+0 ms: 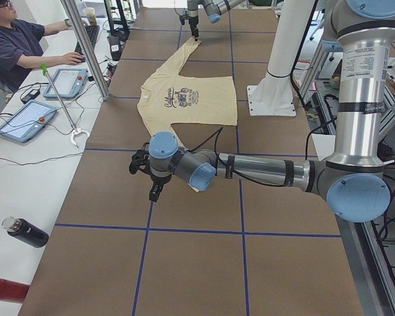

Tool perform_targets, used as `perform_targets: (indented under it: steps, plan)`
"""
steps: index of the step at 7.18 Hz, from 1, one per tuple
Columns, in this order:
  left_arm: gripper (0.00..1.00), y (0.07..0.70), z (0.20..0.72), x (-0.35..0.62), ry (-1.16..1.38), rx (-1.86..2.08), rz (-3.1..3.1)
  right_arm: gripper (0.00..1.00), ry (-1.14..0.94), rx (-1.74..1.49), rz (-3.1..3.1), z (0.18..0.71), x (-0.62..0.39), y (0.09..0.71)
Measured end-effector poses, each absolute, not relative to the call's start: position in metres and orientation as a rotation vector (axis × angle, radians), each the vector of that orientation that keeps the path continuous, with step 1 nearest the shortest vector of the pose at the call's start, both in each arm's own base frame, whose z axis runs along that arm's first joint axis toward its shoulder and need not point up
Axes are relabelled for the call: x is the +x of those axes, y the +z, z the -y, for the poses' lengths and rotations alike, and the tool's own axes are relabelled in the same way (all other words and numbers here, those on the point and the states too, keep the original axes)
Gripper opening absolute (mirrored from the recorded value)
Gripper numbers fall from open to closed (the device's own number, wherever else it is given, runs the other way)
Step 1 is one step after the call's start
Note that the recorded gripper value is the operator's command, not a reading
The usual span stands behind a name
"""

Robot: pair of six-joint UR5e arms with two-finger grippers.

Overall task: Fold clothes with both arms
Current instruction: 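Lower the right gripper and grasp the cuff of the nearest sleeve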

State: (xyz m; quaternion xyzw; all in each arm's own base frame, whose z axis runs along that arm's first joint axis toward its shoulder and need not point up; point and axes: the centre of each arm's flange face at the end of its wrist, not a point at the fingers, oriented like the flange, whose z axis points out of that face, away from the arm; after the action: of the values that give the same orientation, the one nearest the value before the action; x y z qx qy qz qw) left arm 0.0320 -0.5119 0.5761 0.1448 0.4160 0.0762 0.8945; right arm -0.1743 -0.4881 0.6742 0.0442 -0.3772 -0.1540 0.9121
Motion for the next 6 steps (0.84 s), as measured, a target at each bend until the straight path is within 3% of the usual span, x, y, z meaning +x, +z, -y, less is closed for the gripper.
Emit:
perform_targets:
  steps: [3, 6]
  plan:
    - [0.99, 0.5767, 0.5114, 0.0318, 0.158, 0.300, -0.862, 0.86, -0.329, 0.085, 0.772, 0.4873, -0.1787, 0.6783]
    - [0.99, 0.5776, 0.5106, 0.0317, 0.156, 0.297, -0.862, 0.48, -0.328, 0.078, 0.770, 0.4860, -0.1779, 0.6821]
